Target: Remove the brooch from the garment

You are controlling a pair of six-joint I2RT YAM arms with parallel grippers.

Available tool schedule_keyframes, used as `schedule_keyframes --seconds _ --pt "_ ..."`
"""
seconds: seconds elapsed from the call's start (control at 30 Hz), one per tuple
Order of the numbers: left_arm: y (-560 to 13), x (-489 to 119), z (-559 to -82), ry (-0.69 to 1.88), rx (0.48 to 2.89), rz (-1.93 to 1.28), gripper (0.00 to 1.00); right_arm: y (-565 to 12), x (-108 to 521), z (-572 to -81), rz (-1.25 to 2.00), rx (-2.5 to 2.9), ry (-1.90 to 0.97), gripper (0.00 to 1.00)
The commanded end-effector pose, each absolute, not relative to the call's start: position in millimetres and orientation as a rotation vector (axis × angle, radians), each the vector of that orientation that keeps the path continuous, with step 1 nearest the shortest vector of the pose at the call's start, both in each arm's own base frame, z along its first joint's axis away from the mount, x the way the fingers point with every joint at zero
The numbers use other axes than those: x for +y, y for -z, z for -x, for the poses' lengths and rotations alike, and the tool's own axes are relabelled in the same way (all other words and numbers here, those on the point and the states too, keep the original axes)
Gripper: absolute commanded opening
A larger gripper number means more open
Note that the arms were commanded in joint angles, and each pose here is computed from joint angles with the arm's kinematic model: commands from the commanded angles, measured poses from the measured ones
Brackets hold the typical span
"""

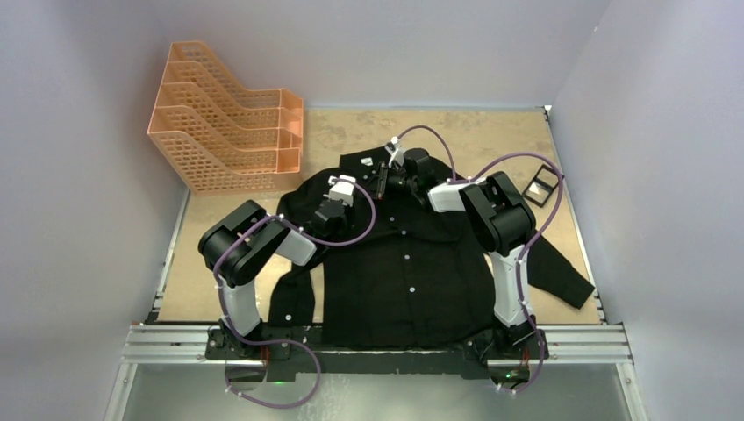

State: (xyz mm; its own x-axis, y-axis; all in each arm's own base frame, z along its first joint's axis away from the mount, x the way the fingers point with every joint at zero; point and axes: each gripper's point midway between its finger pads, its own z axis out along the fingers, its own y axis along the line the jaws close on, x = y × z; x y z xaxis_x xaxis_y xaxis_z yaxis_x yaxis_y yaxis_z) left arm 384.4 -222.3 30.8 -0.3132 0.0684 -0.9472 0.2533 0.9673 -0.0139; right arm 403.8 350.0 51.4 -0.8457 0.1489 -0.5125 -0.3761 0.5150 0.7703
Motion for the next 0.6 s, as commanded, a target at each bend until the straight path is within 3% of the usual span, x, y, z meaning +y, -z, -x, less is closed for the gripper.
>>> schedule_keyframes --seconds 0.0,0.57 --pt "-58 -228 -390 0.245 1.804 -0.187 0.0 -53 349 -403 0.207 2.221 -1.283 0.17" --pt "-58 -235 -390 0.278 1.783 -0.214 0.02 -33 359 -394 0.224 2.255 -1.312 0.11"
